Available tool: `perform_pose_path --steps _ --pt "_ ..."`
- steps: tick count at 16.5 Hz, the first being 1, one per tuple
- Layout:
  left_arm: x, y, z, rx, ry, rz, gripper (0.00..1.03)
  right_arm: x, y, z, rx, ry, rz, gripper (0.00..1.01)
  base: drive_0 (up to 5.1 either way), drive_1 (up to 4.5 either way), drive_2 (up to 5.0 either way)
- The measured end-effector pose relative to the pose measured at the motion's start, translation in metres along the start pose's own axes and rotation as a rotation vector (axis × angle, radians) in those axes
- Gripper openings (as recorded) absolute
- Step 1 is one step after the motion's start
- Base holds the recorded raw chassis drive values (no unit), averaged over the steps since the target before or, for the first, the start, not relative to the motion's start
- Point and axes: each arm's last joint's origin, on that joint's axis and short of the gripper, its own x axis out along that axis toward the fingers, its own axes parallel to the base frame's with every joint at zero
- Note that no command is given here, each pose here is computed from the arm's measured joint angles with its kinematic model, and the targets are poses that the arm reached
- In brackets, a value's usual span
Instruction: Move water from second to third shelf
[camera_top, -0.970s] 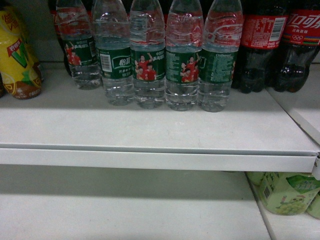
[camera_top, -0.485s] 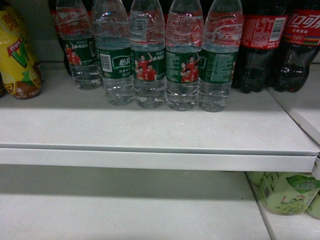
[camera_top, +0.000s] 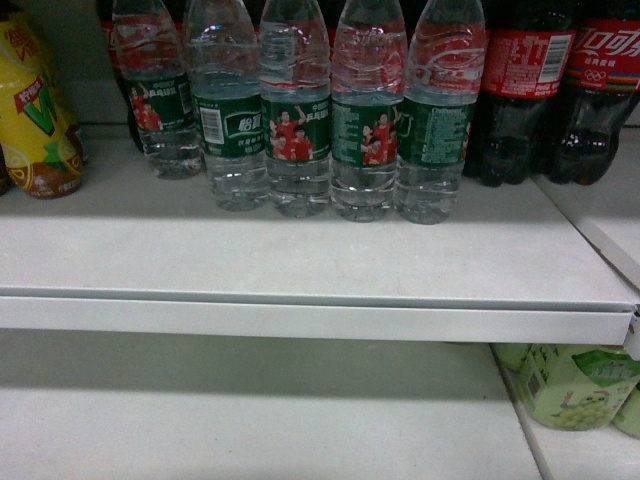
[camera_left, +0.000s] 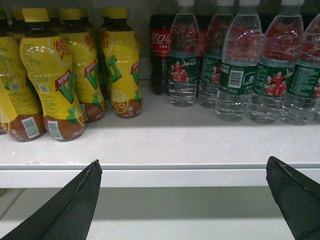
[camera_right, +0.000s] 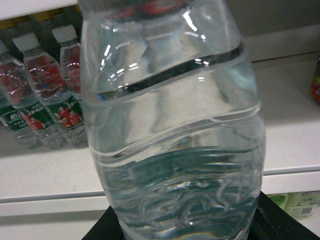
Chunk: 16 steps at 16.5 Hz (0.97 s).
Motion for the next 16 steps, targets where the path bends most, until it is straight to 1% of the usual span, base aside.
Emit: perform_pose_path --steps 16 --pt "0.0 0.0 -0.0002 0.0 0.002 0.001 0.98 0.0 -0.0001 -0.0005 0.0 0.004 -0.001 0.4 0.0 0.0 0.0"
